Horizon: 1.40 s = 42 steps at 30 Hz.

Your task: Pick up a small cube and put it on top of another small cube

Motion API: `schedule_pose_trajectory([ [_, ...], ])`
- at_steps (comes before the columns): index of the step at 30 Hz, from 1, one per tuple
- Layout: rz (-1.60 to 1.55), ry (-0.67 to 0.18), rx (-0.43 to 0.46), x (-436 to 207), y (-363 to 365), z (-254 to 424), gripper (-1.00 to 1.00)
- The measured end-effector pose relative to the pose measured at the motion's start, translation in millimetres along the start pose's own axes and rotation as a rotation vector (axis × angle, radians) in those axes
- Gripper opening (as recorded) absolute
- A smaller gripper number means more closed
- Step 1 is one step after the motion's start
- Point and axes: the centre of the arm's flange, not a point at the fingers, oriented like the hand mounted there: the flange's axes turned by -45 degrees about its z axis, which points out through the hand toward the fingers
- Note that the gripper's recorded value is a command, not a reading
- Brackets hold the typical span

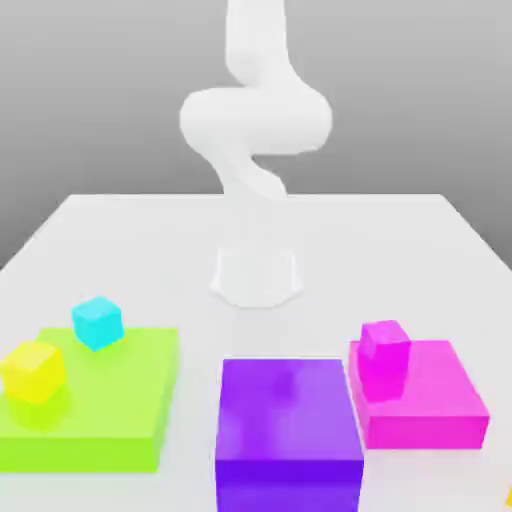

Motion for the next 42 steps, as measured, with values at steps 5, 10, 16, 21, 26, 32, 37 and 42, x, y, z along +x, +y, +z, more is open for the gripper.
schedule_pose_trajectory([
  [5,-0.119,-0.116,0.045,6.2,-40.5,81.8,0.0],
  [10,-0.24,-0.226,0.091,-3.9,-87.3,160.4,0.0],
  [16,-0.391,-0.354,0.151,-38.2,-150.0,249.9,0.0],
  [21,-0.53,-0.458,0.21,-87.2,-210.8,315.9,0.0],
  [26,-0.648,-0.562,0.258,-148.7,-255.7,377.4,0.0],
  [32,-0.79,-0.678,0.321,-240.6,-306.8,437.5,0.0],
  [37,-0.804,-0.689,0.327,-284.8,-312.2,480.3,-1.0],
  [42,-0.804,-0.69,0.328,-289.5,-312.4,484.7,-1.0],
])
